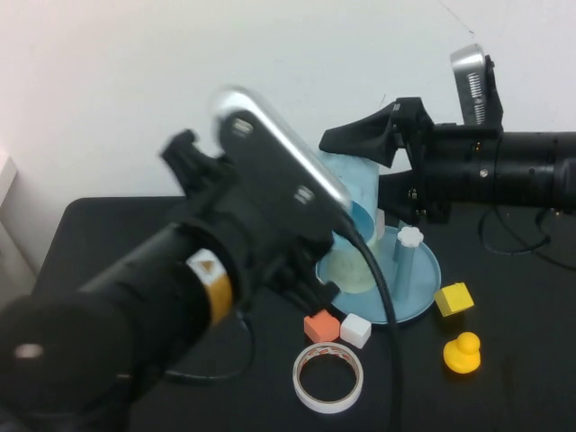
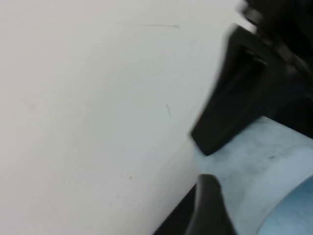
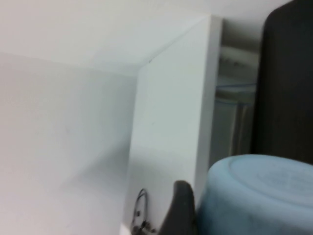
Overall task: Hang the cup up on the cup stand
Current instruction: Adjust the cup with two arms, then place the cup on the cup holder
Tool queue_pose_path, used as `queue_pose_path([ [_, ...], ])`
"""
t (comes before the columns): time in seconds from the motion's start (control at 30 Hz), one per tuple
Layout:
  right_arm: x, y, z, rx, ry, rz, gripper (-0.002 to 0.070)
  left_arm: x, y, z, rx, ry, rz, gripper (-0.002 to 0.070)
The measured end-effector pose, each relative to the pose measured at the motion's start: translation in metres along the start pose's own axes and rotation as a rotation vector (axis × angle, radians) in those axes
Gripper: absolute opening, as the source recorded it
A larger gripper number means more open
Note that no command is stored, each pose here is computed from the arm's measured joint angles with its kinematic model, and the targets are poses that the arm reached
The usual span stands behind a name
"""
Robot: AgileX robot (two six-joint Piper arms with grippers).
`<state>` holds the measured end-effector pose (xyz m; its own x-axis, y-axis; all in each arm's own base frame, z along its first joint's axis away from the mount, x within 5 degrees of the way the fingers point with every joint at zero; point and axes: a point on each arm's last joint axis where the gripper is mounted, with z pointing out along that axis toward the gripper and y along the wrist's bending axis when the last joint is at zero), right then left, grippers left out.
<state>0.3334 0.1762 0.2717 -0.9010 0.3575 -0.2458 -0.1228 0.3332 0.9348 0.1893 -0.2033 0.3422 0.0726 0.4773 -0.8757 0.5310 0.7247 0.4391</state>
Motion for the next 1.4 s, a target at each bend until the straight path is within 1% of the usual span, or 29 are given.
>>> queue_pose_path([
  [0.07,-0.002,-0.001,-0.001,0.010,-0.015,-0.015,0.0581,-0.003,0.007,-0.009,-0.011,-0.004,-0.078,0.0430],
  [0.13,-0.003,-0.002,-0.002,0.010,-0.017,-0.037,0.0581,-0.007,0.015,-0.022,-0.021,-0.005,-0.182,0.0412],
  [0.17,-0.004,-0.002,-0.003,0.006,-0.016,-0.048,0.0581,-0.008,0.020,-0.030,-0.030,-0.001,-0.235,0.0382],
  [0.2,-0.005,-0.002,-0.004,0.003,-0.017,-0.059,0.0581,-0.009,0.024,-0.036,-0.038,0.004,-0.276,0.0335],
  [0.23,-0.006,-0.002,-0.005,-0.002,-0.014,-0.068,0.0581,-0.008,0.030,-0.045,-0.054,0.018,-0.326,0.0270],
  [0.27,-0.006,-0.002,-0.006,-0.010,-0.008,-0.080,0.0581,-0.007,0.036,-0.054,-0.072,0.040,-0.367,0.0190],
  [0.33,-0.007,-0.002,-0.009,-0.030,0.003,-0.109,0.0580,-0.003,0.046,-0.072,-0.102,0.100,-0.400,0.0089],
  [0.4,-0.008,-0.001,-0.012,-0.051,0.016,-0.141,0.0580,0.006,0.054,-0.091,-0.117,0.181,-0.406,0.0041],
  [0.43,-0.008,-0.001,-0.013,-0.062,0.023,-0.164,0.0580,0.011,0.056,-0.102,-0.104,0.212,-0.390,0.0027],
  [0.47,-0.009,-0.001,-0.014,-0.070,0.026,-0.182,0.0580,0.016,0.056,-0.112,-0.072,0.229,-0.373,0.0017],
  [0.57,-0.009,-0.001,-0.016,-0.083,0.030,-0.243,0.0580,0.034,0.050,-0.140,0.052,0.213,-0.360,0.0006],
  [0.6,-0.009,-0.001,-0.016,-0.083,0.030,-0.254,0.0580,0.040,0.048,-0.147,0.078,0.201,-0.353,0.0004],
  [0.67,-0.009,0.000,-0.016,-0.085,0.031,-0.263,0.0580,0.057,0.044,-0.162,0.117,0.166,-0.365,0.0001],
  [0.73,-0.009,0.000,-0.016,-0.085,0.030,-0.270,0.0580,0.074,0.041,-0.174,0.135,0.124,-0.379,0.0000],
  [0.87,-0.010,-0.001,-0.016,-0.077,0.023,-0.274,0.0580,0.100,0.037,-0.192,0.143,0.018,-0.394,0.0000],
  [1.0,-0.011,-0.002,-0.016,-0.066,0.016,-0.272,0.0580,0.118,0.036,-0.206,0.131,-0.061,-0.411,0.0000],
  [1.1,-0.011,-0.005,-0.014,-0.063,0.019,-0.267,0.0580,0.127,0.036,-0.214,0.122,-0.107,-0.425,0.0000],
  [1.23,-0.012,-0.014,-0.010,-0.051,0.028,-0.259,0.0580,0.135,0.035,-0.217,0.117,-0.126,-0.433,0.0000],
  [1.33,-0.012,-0.016,-0.008,-0.046,0.028,-0.343,0.0580,0.141,0.033,-0.216,0.116,-0.109,-0.428,0.0000],
  [1.4,-0.012,-0.016,-0.008,-0.048,0.025,-0.453,0.0580,0.144,0.030,-0.213,0.117,-0.093,-0.420,0.0000],
])
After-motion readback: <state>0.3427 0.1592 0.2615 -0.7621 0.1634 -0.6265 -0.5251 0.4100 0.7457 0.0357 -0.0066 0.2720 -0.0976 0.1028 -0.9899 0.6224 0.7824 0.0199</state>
